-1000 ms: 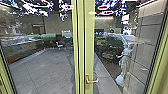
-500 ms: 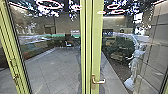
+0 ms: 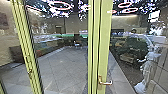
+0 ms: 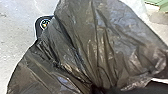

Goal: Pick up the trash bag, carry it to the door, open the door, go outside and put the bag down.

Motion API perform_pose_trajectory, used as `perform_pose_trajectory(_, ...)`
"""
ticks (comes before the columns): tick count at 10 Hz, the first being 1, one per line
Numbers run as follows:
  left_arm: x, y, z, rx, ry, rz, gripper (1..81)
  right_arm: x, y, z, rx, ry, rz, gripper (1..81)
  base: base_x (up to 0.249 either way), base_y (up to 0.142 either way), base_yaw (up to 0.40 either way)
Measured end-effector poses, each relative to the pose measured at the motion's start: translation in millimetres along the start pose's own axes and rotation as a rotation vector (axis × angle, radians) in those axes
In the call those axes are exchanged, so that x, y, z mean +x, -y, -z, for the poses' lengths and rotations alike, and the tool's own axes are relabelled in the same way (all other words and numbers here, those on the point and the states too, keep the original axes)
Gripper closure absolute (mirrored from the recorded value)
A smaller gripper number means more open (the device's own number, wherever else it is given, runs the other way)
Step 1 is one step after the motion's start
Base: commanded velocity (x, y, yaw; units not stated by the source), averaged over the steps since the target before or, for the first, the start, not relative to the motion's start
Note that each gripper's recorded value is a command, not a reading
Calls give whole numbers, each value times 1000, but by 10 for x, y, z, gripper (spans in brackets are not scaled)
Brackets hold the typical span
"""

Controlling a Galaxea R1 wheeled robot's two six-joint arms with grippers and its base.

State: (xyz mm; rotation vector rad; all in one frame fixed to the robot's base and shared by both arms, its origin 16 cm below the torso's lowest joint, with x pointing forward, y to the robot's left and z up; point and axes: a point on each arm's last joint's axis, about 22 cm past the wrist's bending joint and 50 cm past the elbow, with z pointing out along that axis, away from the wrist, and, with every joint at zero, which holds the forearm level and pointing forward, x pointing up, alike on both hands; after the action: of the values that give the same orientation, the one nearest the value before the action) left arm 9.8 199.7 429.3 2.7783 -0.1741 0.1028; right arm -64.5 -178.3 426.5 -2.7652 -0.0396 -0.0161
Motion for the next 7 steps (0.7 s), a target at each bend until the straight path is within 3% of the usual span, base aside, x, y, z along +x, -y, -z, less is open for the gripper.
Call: perform_pose_trajectory(7, 27, -4, -3, 1, -5, -8, 811, -6, 16, -5, 2, 3, 0, 10, 0, 0, 242)
